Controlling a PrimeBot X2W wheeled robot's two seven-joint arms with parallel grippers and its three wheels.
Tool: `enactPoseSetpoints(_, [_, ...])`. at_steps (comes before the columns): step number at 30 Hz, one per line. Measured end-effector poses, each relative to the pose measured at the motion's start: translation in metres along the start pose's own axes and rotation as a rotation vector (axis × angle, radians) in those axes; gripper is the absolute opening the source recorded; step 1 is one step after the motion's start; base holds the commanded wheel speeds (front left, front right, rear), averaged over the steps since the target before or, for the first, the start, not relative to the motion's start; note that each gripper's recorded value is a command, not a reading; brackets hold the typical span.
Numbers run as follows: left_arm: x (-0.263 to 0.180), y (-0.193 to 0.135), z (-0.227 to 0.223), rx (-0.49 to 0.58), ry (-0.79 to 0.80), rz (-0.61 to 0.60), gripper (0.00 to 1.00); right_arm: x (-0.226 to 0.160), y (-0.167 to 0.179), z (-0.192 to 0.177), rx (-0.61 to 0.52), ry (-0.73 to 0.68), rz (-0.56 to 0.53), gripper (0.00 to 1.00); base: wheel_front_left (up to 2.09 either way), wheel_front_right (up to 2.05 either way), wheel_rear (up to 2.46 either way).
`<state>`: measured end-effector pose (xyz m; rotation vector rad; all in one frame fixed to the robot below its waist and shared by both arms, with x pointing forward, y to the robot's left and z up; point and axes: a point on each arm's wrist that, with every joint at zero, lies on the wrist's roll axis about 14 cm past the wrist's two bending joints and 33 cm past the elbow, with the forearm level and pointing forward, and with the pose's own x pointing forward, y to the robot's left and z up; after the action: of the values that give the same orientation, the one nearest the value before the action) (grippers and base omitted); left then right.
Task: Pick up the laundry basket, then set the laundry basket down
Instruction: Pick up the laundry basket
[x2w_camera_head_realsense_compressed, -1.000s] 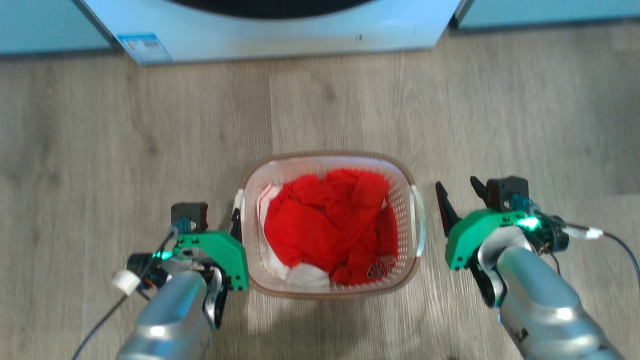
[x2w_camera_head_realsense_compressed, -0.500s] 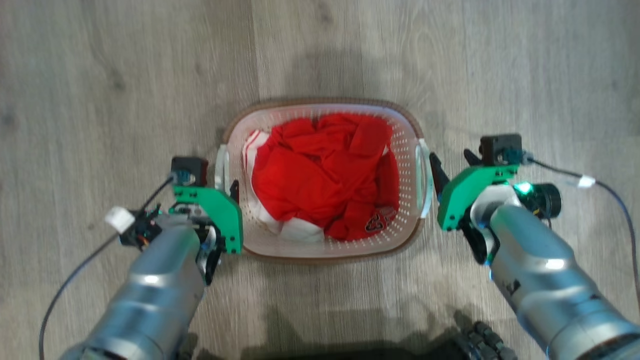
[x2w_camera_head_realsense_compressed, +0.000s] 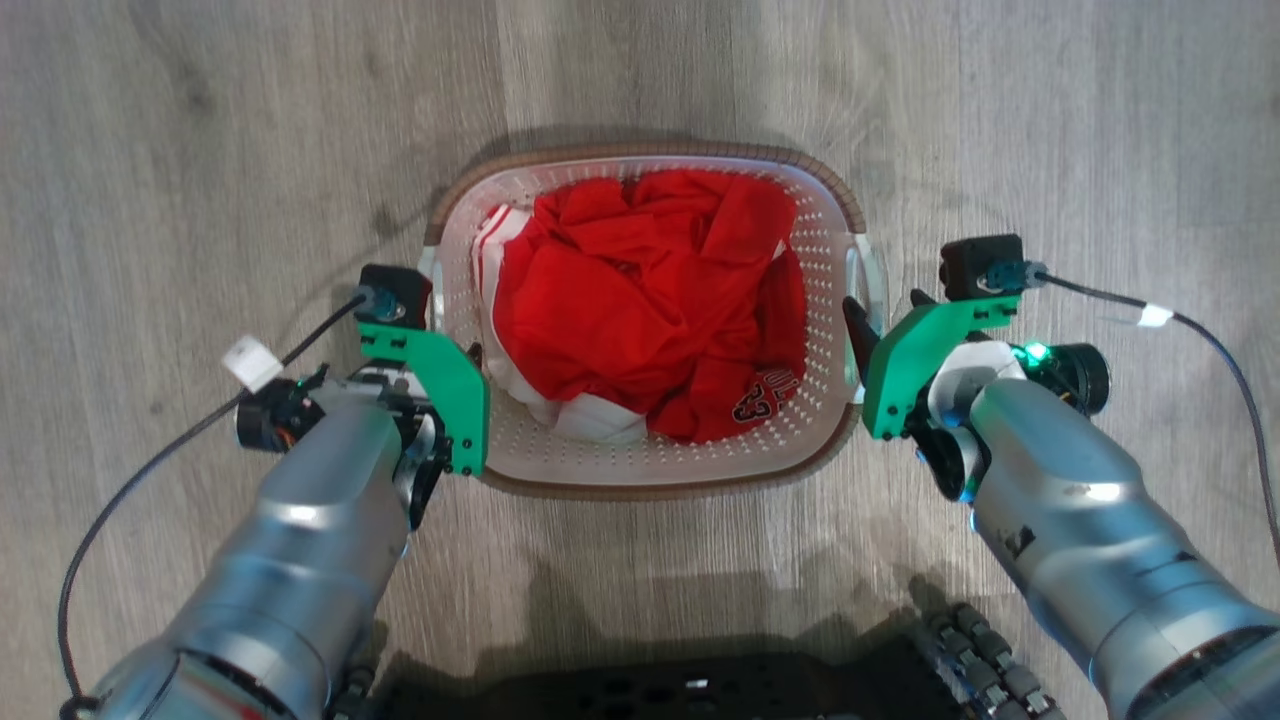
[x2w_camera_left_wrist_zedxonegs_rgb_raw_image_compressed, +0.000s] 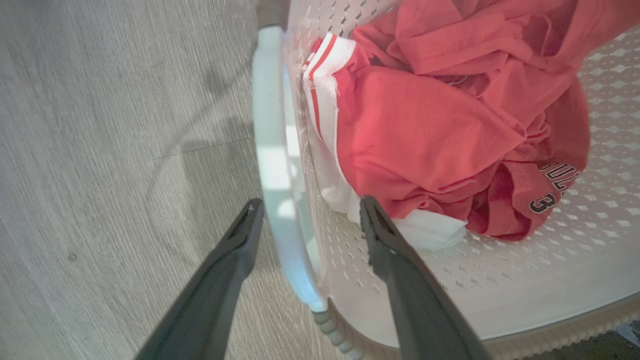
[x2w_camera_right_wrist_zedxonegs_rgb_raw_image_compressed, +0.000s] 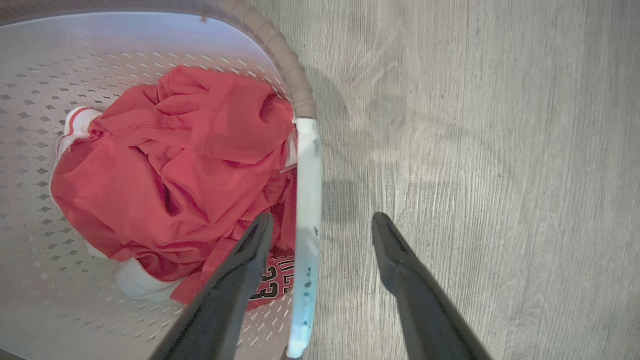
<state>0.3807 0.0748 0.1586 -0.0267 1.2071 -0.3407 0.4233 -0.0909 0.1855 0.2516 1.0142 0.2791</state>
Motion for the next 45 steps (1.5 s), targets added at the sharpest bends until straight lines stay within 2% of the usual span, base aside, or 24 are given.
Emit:
enactPoseSetpoints(16, [0.027,0.002,-0.012,0.094,0.102,-0.012,1.0,0.031,0.0,-0.014,0.022,0.107,0.02,1.0,0.0,0.0,0.0])
enactPoseSetpoints(37, [0.04,0.0,-0.022,0.089,0.143,-0.022,1.0,0.044,0.001,-0.037,0.038,0.184,0.033,1.0,0.0,0.0,0.0])
enactPoseSetpoints(38, [0.04,-0.001,-0.024,0.088,0.151,-0.024,0.94,0.045,0.002,-0.038,0.036,0.187,0.036,1.0,0.0,0.0,0.0])
enactPoseSetpoints(39, [0.041,-0.001,-0.025,0.09,0.156,-0.027,0.52,0.046,0.002,-0.037,0.032,0.188,0.039,0.75,0.0,0.0,0.0])
enactPoseSetpoints(40, [0.041,-0.002,-0.027,0.095,0.16,-0.033,0.18,0.048,0.004,-0.037,0.027,0.189,0.044,0.33,0.0,0.0,0.0])
enactPoseSetpoints(41, [0.042,-0.002,-0.028,0.096,0.169,-0.05,0.0,0.051,0.006,-0.035,0.018,0.189,0.053,0.0,0.0,0.0,0.0])
enactPoseSetpoints(45, [0.042,0.0,-0.026,0.092,0.168,-0.053,0.0,0.051,-0.003,-0.039,0.02,0.2,0.039,0.0,0.0,0.0,0.0])
